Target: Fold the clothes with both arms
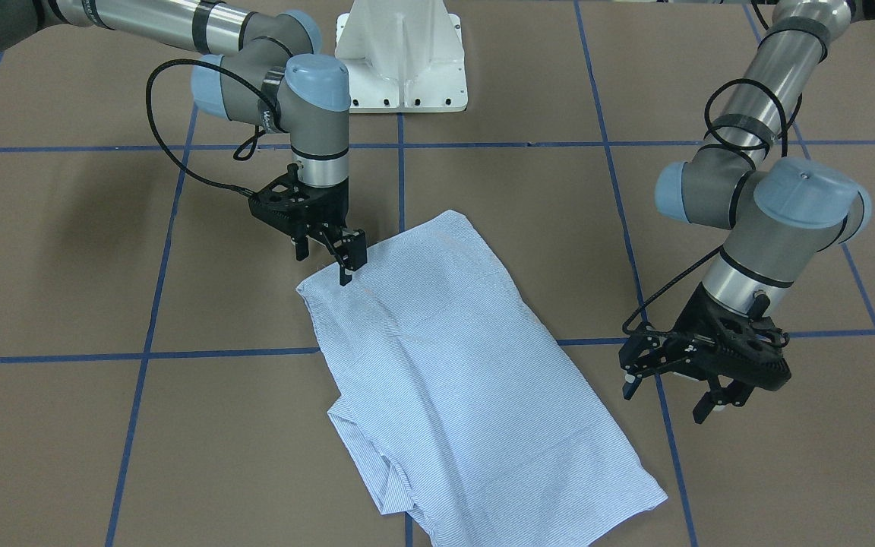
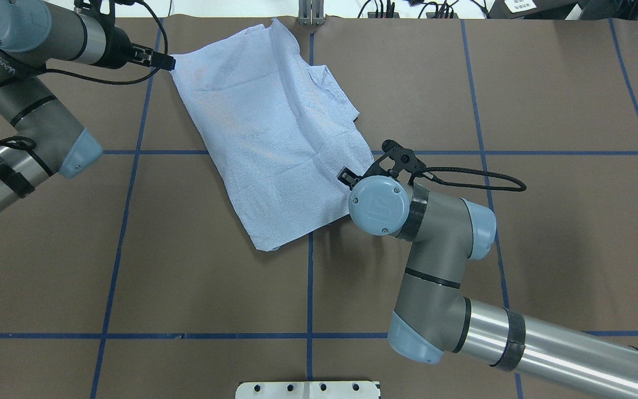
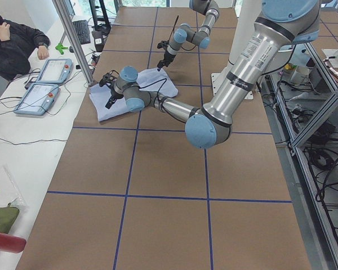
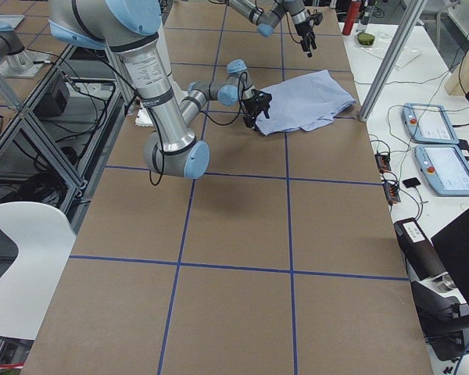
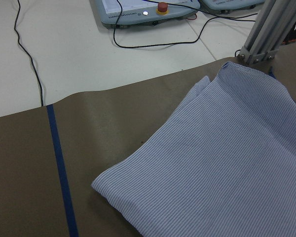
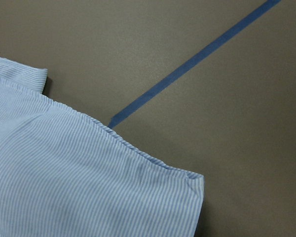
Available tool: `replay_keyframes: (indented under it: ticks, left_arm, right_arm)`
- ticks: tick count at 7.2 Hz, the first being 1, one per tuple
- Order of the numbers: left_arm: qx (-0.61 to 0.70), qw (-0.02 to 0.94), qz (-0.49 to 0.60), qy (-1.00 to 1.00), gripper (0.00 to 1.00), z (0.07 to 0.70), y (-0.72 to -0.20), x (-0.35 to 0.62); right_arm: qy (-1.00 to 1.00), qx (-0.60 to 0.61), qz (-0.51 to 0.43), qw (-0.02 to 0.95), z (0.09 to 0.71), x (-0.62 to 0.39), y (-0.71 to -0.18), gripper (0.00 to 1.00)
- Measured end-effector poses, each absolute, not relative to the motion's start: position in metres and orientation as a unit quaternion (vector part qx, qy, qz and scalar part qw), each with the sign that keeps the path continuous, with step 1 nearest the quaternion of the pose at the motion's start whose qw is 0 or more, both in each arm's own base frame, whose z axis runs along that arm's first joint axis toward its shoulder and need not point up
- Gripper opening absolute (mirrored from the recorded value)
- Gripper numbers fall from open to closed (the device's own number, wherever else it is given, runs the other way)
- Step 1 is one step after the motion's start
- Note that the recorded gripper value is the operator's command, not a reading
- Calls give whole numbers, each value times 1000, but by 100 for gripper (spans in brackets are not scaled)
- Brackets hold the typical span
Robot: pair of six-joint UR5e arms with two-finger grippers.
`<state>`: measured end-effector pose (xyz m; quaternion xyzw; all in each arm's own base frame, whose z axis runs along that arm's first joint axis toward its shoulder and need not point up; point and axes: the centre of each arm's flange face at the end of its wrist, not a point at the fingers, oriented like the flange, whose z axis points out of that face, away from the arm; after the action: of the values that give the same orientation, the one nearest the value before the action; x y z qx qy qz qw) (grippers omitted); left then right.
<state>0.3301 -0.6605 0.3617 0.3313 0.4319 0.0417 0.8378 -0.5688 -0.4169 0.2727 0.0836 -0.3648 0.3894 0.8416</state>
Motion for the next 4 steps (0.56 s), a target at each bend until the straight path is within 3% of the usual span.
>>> replay_keyframes:
  ticks: [4]
  left_arm:
    - [332,837,43,433,100,362,-657,330]
  right_arm:
    - [-345,98,396,845,291,-586,-419,98]
